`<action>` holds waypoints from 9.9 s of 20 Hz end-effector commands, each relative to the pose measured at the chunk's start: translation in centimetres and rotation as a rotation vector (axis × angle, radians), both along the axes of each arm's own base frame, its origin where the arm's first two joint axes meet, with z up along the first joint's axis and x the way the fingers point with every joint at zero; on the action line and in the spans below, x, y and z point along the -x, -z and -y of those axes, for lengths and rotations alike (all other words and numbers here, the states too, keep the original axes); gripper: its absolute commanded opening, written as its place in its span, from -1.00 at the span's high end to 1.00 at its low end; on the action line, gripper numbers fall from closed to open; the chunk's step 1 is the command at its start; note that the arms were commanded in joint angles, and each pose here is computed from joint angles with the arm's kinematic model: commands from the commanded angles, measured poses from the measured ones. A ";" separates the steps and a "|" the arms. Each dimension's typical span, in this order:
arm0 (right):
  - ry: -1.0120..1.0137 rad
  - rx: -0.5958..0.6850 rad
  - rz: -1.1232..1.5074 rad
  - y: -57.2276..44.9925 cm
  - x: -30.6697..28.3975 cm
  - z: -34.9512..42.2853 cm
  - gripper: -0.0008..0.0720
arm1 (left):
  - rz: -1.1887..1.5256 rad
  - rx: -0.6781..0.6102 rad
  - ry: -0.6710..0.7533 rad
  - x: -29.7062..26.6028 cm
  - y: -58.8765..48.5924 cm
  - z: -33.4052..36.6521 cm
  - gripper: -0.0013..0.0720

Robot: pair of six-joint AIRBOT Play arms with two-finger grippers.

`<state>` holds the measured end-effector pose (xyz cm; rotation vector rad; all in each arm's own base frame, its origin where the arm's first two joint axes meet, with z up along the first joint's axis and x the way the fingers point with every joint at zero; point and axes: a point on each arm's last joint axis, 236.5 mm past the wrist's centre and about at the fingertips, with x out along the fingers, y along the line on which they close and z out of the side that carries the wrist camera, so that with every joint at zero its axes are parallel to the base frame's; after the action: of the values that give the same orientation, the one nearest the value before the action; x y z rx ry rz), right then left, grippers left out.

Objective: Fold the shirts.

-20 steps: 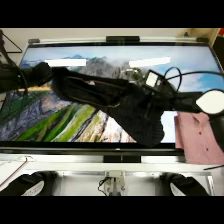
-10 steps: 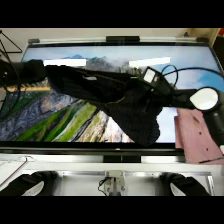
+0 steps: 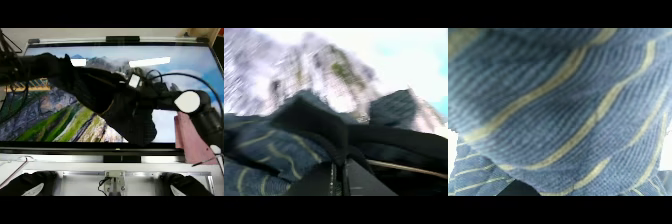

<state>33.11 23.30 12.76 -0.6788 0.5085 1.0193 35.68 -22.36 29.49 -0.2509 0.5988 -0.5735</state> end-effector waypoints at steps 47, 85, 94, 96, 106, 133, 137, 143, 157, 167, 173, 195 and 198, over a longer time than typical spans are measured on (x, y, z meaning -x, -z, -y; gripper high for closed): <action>0.067 -0.193 -0.030 -3.8 -0.8 -4.1 0.76 | -0.209 -0.596 0.534 16.2 6.9 5.8 0.86; 0.272 -0.014 0.127 -13.7 -3.3 2.5 0.76 | 0.550 -0.279 0.033 -4.2 -6.3 13.8 -0.69; 0.288 0.013 0.138 -13.0 -4.5 2.8 0.76 | 0.487 -0.245 0.063 -3.5 -5.3 14.4 -0.68; 0.302 0.037 0.157 -13.0 -4.9 3.4 0.76 | 0.455 -0.323 0.022 -4.0 -4.5 12.3 -0.67; 0.324 -0.003 0.131 -13.0 -4.9 3.0 0.76 | 0.319 -0.278 -0.013 -2.7 -4.6 8.2 -0.66; 0.332 -0.128 0.214 -16.5 -5.2 2.1 -0.59 | 0.578 0.143 -0.023 -7.4 -9.5 11.6 0.85; 0.291 -0.126 0.323 -19.1 -4.5 2.5 -0.59 | 0.609 0.159 -0.065 -6.4 -12.5 8.4 0.85; 0.176 -0.254 0.287 -20.5 -2.4 -0.7 0.58 | 0.521 0.197 -0.058 -5.1 -12.3 8.0 0.85; 0.148 -0.300 0.373 -22.6 -2.8 -1.3 0.75 | 0.541 0.138 -0.048 -4.7 -12.2 7.6 -0.96; 0.255 -0.254 0.460 -23.4 -4.9 1.1 0.76 | 0.675 0.032 -0.027 -1.4 -15.9 4.7 -0.97; 0.579 -0.341 0.603 -27.4 -10.1 11.7 0.76 | 0.869 0.228 -0.004 3.4 -23.2 4.5 -0.96; 0.924 -0.475 0.644 -34.1 -6.6 28.8 0.76 | 0.365 -0.024 -0.066 -4.4 -6.8 5.1 -0.74; 0.740 -0.504 0.579 -34.1 -5.4 21.2 0.76 | 0.222 0.050 -0.100 -7.4 -2.6 6.5 -0.99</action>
<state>39.51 -4.48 47.11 -0.2366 -0.0352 0.0184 40.66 -28.29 36.68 -0.1535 0.2122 -0.5495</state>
